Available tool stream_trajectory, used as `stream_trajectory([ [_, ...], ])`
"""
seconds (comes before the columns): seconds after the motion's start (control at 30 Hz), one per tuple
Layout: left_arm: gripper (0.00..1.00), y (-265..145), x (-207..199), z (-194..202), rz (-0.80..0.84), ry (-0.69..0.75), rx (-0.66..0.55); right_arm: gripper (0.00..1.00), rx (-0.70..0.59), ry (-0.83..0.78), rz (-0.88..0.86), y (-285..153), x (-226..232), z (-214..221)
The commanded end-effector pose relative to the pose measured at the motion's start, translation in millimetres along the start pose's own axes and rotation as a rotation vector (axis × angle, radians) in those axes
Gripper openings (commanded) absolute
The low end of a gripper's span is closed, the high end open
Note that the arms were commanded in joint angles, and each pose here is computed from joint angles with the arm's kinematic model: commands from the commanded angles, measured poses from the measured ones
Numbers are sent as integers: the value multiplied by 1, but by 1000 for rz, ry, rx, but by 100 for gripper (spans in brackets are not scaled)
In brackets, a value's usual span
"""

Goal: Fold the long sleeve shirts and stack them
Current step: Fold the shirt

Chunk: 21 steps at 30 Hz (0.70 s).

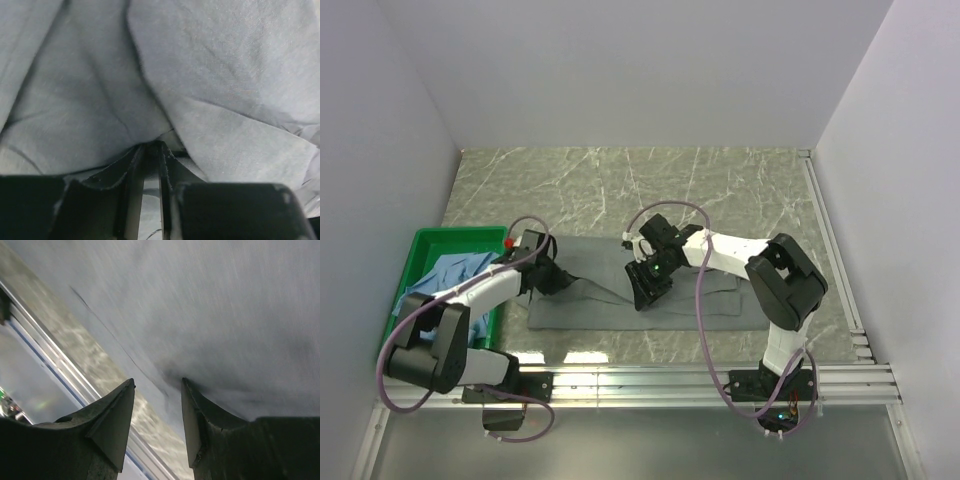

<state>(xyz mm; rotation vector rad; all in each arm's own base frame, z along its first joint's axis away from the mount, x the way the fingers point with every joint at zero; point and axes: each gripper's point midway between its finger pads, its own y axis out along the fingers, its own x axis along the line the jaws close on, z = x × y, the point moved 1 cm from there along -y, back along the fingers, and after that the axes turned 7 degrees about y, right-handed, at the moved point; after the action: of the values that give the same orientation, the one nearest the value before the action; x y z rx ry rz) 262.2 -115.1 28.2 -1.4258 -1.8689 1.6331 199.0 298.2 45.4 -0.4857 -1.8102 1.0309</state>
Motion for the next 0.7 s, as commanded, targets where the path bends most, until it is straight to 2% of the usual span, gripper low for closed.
stream_trajectory([
  [0.0, 22, -2, 15, -14, -20, -83, -63, 50, 33, -51, 57, -7, -7, 10],
  [0.17, 22, -6, 10, -22, -15, -77, -58, 50, 30, -78, 76, -23, -4, 13],
  [0.3, 31, -40, -29, -46, 143, -20, -144, 50, -143, -66, 101, -54, 8, -16],
  [0.33, 37, -48, -36, -50, 163, -6, -158, 50, -218, -58, 121, -66, 7, -28],
  [0.43, 51, -76, -59, -60, 222, 67, -220, 50, -361, 50, 153, -87, -5, -51],
  [0.47, 53, -82, -65, -59, 239, 85, -227, 50, -412, 93, 174, -96, -16, -59],
  [0.57, 53, -95, -94, -52, 334, 163, -234, 50, -501, 236, 163, -106, -38, -70],
  [0.67, 50, -86, -113, -36, 377, 226, -187, 49, -521, 398, 134, -98, -58, -72],
])
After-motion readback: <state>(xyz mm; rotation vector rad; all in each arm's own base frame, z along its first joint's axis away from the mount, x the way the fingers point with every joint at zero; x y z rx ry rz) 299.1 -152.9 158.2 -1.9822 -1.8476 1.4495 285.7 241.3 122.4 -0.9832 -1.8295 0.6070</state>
